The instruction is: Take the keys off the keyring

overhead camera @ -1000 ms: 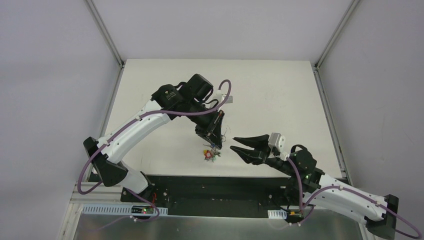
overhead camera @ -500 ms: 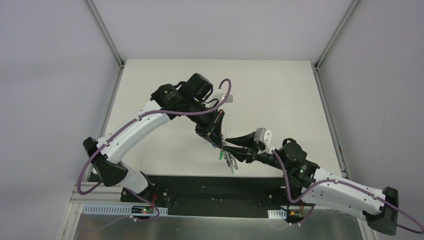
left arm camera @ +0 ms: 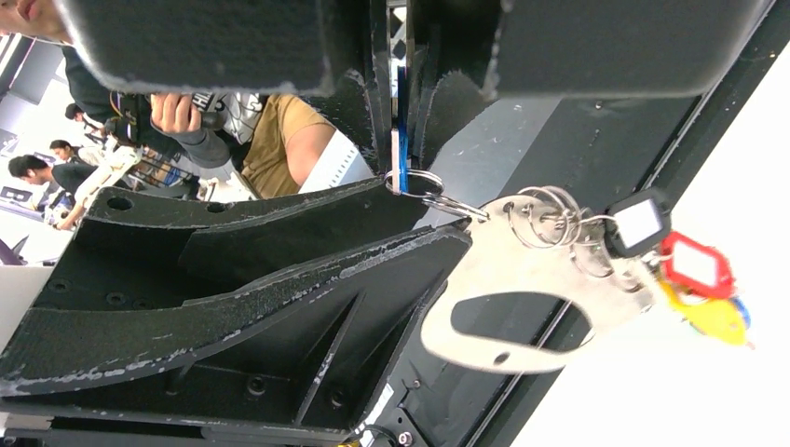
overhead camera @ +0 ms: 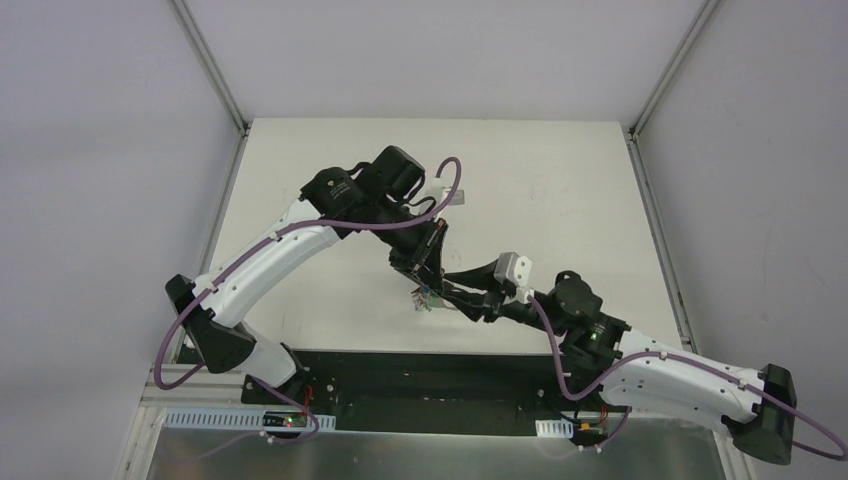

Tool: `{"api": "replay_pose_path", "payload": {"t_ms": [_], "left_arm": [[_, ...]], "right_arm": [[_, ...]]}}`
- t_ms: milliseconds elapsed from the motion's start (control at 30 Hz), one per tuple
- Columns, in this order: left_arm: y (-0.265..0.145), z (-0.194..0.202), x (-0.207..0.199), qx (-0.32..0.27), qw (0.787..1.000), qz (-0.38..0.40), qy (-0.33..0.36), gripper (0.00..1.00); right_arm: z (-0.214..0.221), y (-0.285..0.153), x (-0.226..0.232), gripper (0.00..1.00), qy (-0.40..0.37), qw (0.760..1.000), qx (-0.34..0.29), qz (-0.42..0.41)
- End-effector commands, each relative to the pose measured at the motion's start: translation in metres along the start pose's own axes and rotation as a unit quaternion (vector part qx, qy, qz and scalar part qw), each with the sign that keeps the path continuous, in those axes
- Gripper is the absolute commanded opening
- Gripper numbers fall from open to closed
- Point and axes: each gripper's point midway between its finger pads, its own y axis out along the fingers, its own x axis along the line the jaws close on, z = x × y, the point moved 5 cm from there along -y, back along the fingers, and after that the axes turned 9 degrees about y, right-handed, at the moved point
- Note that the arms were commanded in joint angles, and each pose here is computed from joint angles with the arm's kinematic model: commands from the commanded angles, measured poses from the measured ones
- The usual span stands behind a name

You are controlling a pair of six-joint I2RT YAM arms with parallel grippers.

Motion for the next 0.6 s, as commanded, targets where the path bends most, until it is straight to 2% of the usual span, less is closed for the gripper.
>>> {"api": "replay_pose_path", "payload": {"t_ms": [0, 100, 200, 267, 567], "left_arm": [[-0.02, -0.001, -0.02, -0.028, 0.999, 0.029, 0.023, 0.0], [-0.018, -0.001, -0.019, -0.025, 0.999, 0.03, 0.019, 0.0], [-0.018, 0.0, -0.019, -0.026, 0.999, 0.028, 0.02, 0.0], [-0.02, 0.0, -0.019, -0.029, 0.999, 0.026, 0.02, 0.0], [-0.017, 0.0, -0.012, -0.027, 0.999, 0.014, 0.016, 0.0]], "right_arm": [[-0.037, 0.008, 0.003, 0.38, -0.021, 0.998, -0.059, -0.011], [-0.039, 0.009, 0.003, 0.37, -0.026, 0.998, -0.063, -0.011], [-0.04, 0.008, 0.002, 0.17, -0.03, 0.997, -0.065, -0.008], [-0.04, 0.005, 0.001, 0.01, -0.031, 0.997, -0.068, -0.004], [-0.041, -0.019, 0.006, 0.0, -0.019, 0.995, -0.095, -0.005]]}}
